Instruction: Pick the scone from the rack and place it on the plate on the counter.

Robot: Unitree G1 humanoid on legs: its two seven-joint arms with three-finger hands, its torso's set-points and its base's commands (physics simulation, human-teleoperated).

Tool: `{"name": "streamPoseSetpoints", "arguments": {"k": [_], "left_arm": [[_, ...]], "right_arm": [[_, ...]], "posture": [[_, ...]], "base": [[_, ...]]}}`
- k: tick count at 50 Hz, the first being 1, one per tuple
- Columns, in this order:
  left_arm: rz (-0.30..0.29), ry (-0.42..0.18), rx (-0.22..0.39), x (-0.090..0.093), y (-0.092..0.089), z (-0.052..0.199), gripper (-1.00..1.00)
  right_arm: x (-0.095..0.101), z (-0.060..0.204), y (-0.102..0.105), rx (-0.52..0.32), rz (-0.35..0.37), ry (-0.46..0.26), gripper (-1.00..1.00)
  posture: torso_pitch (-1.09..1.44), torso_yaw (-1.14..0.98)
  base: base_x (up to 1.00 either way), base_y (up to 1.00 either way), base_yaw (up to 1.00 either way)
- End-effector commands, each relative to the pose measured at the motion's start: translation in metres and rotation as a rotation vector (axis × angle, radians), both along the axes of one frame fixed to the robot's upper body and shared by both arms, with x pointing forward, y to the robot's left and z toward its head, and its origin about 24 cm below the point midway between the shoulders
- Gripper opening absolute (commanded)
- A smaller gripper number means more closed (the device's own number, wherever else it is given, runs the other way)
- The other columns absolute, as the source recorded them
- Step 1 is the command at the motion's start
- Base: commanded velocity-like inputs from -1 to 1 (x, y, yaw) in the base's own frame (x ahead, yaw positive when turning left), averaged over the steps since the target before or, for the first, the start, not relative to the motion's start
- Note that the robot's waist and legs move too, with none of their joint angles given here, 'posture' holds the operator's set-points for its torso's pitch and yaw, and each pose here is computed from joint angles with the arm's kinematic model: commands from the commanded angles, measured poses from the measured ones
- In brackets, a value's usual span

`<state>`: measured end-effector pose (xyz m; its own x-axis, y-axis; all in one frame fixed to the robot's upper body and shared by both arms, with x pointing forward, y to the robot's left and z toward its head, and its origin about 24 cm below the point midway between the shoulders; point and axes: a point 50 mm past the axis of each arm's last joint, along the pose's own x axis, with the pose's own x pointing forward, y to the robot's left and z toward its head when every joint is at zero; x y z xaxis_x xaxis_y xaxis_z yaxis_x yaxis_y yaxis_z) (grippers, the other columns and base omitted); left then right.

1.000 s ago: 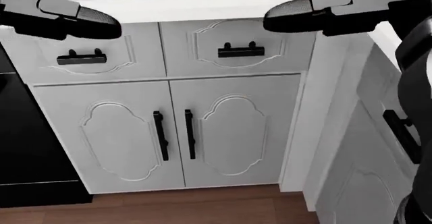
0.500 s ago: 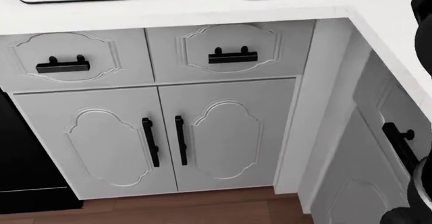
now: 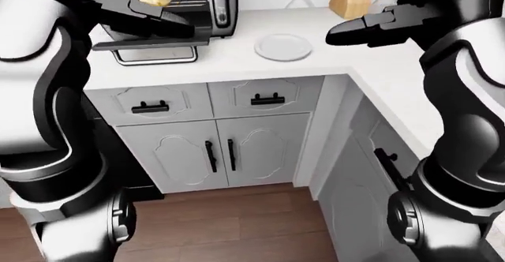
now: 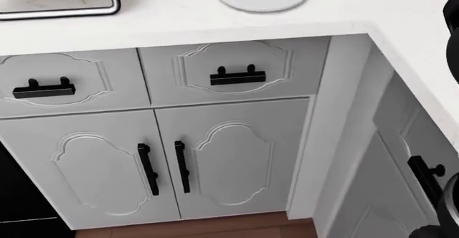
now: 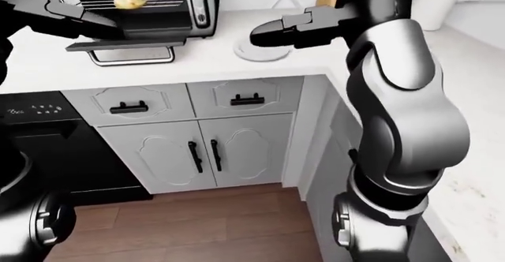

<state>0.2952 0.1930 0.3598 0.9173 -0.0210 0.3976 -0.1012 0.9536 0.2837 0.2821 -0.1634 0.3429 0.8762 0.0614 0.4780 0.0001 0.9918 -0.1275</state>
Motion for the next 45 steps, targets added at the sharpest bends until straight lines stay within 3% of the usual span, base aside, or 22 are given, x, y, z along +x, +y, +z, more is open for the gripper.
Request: {"name": "streamPoseSetpoints", "arguments": {"k": [1, 45], "left_arm": [[0.03, -0.088, 0.001, -0.01, 0.004, 0.015, 1.0], [0.073, -0.136, 0.035, -0.025, 0.011, 0.032, 1.0]], "right_arm": [[-0.008, 0.012, 0.002, -0.003, 0.012, -0.079, 1.0], [-0.008, 0.011, 0.007, -0.025, 0.023, -0.077, 1.0]], "posture": [[0.0, 0.0], [0.0, 0.0]], "base": [[0.16, 0.05, 0.0], [0.15, 0.11, 0.0]]}}
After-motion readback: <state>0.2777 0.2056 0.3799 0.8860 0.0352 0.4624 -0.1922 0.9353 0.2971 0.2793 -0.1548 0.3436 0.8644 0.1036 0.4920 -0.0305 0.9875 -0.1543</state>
